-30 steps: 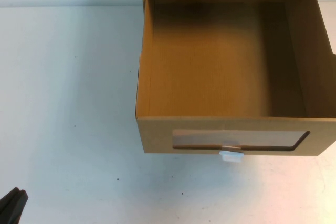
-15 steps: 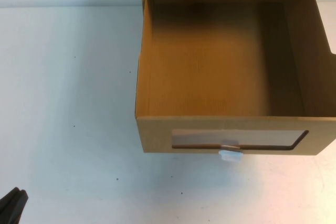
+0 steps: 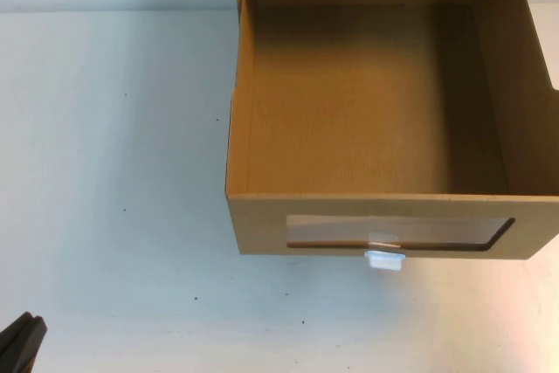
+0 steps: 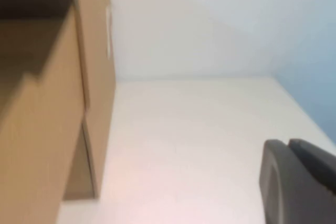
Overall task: Open the shoe box
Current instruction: 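Pull the top drawer of the cardboard box fully open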
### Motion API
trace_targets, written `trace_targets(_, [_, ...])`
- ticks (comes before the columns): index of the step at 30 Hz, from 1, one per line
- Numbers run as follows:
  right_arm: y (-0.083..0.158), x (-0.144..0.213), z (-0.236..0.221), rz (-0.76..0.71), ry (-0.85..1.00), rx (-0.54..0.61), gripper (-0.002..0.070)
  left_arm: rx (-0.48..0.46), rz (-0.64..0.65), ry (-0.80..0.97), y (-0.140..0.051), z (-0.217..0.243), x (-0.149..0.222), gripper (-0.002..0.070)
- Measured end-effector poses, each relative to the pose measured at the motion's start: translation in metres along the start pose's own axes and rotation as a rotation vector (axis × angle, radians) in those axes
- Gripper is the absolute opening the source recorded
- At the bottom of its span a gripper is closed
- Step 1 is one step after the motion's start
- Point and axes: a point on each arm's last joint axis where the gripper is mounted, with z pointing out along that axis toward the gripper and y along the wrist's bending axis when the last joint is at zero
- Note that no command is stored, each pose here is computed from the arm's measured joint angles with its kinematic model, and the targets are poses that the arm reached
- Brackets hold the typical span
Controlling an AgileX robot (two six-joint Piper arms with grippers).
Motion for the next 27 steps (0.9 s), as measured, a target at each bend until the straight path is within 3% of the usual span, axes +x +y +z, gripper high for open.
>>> trace_targets(4, [-0.003, 0.042, -0.024, 0.033, -0.006, 0.014, -0.0013, 0.0, 0.0, 0.0, 0.0, 0.0, 0.0, -0.0004])
trace_targets(11, [-0.006, 0.077, -0.051, 0.038, -0.056, 0.034, -0.0013, 0.0, 0.0, 0.0, 0.0, 0.0, 0.0, -0.0004])
trace_targets(16, [-0.007, 0.081, -0.06, 0.043, -0.08, 0.05, -0.0014, 0.0, 0.0, 0.0, 0.0, 0.0, 0.0, -0.0004])
trace_targets(27, [-0.003, 0.088, -0.06, 0.035, -0.001, -0.036, -0.0013, 0.0, 0.002, 0.0, 0.0, 0.0, 0.0, -0.0004])
